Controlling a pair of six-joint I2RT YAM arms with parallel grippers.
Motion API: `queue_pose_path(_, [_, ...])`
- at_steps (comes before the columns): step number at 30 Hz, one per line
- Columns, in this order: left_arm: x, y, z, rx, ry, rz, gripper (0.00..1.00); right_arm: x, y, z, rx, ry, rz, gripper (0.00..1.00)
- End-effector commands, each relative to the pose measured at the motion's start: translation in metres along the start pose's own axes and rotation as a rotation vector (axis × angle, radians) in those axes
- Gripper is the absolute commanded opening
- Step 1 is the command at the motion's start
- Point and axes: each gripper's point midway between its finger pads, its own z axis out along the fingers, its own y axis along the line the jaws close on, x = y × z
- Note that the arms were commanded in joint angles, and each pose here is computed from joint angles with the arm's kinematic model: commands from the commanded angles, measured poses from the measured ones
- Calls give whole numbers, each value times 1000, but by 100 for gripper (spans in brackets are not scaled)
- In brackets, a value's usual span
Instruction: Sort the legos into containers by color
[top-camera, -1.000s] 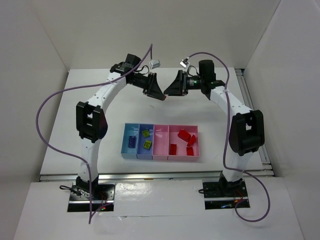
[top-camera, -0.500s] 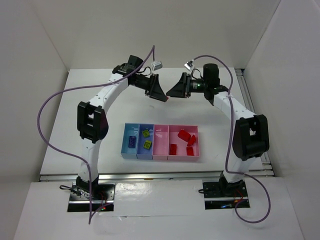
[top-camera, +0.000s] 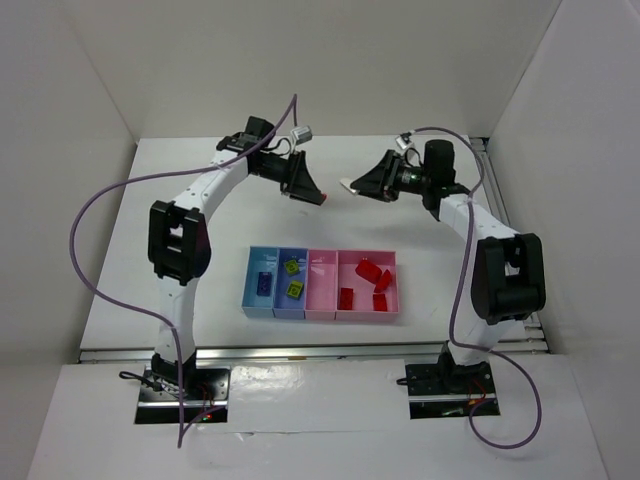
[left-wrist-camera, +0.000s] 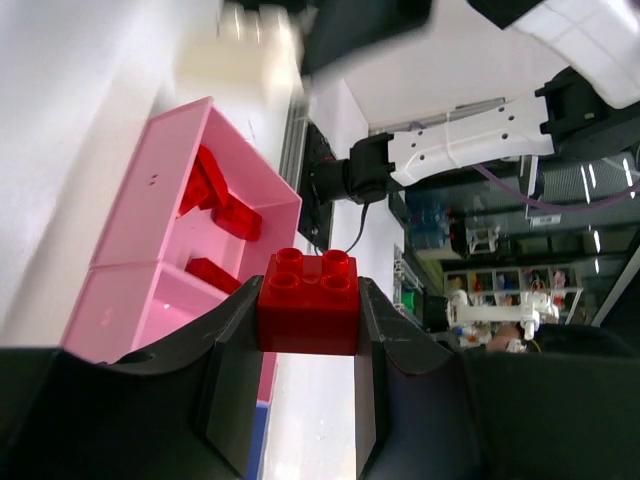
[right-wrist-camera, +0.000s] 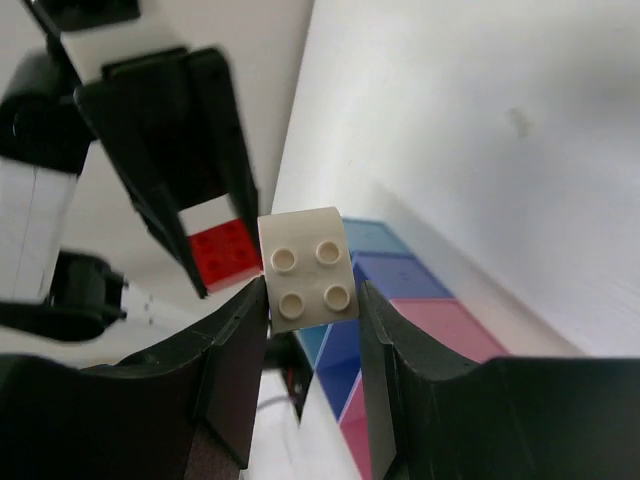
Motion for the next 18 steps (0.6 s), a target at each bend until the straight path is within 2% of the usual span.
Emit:
queue_pose_path(1, [-7, -32, -25, 48, -43, 72, 0, -42, -1, -14, 21, -192, -7, 6])
queue_pose_path(7, [-7, -22, -25, -38, -57, 48, 0, -60, -7, -7, 24, -236, 15, 6])
queue_pose_path(8, [-12, -17, -31, -70, -77, 47, 0, -51, -12, -3, 60, -202, 38, 6])
queue_pose_path(10, [-22, 0, -43, -172, -129, -21, 0, -46, -20, 2, 134, -180, -28, 6])
queue_pose_path(11, [-26, 7, -48, -209, -151, -42, 0, -34, -25, -1, 194, -148, -8, 6])
queue_pose_path(16, [-41, 57, -87, -506, -294, -230, 0, -1, -53, -22, 483, -102, -132, 6])
queue_pose_path(18, [-43, 64, -101, -580, -331, -276, 0, 25, -42, -23, 537, -33, -193, 6])
